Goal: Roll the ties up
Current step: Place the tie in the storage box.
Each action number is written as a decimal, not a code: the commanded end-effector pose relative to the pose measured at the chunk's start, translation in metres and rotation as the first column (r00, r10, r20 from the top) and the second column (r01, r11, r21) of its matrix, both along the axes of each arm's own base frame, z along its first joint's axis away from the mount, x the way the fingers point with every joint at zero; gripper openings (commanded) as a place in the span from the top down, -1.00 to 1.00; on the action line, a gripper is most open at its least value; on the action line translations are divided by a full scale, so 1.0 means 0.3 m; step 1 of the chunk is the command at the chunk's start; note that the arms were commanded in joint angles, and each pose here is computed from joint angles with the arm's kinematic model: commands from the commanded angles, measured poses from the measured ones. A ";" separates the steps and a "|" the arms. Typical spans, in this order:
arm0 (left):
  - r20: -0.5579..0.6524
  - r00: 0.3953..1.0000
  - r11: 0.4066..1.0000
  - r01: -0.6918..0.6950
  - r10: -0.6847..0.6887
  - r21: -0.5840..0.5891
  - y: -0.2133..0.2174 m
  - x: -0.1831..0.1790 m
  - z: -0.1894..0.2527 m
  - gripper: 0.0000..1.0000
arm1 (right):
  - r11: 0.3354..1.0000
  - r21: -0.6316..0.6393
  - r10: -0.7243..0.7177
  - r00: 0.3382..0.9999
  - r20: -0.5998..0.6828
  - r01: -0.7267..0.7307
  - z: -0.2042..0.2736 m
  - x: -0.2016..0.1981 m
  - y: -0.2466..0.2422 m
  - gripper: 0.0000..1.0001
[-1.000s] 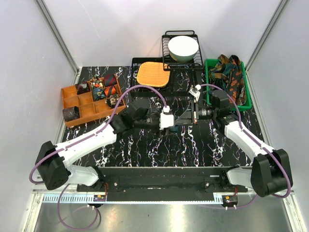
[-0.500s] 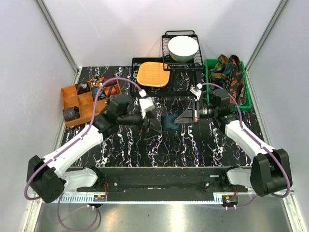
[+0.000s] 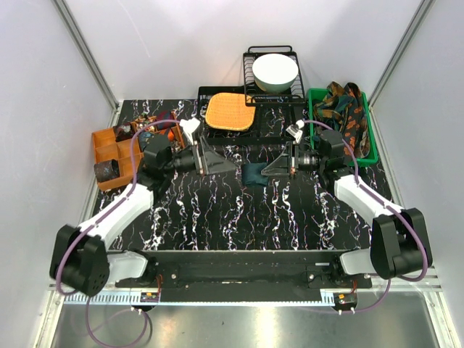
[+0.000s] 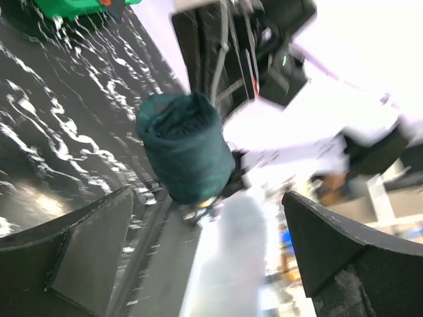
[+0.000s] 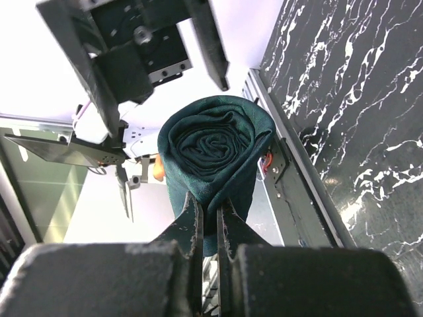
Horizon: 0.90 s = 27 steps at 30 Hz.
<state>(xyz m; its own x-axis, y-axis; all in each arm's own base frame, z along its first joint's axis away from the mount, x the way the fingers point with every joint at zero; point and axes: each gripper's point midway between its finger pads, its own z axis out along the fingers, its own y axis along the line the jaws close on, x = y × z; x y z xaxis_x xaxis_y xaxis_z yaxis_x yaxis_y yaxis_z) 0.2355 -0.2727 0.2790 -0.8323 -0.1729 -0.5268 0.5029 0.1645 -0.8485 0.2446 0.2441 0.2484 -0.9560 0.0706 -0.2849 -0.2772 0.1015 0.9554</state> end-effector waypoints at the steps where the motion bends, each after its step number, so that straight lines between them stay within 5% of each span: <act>1: -0.093 0.994 0.991 0.040 -0.053 -0.131 -0.021 0.012 0.120 -0.97 | 0.999 0.049 -0.008 0.996 0.087 0.004 0.091 0.031 0.003 1.00; 27: -0.142 0.981 0.982 0.112 -0.134 -0.149 -0.188 0.004 0.056 -0.92 | 0.997 0.079 0.004 0.996 0.087 -0.011 0.105 0.021 0.049 1.00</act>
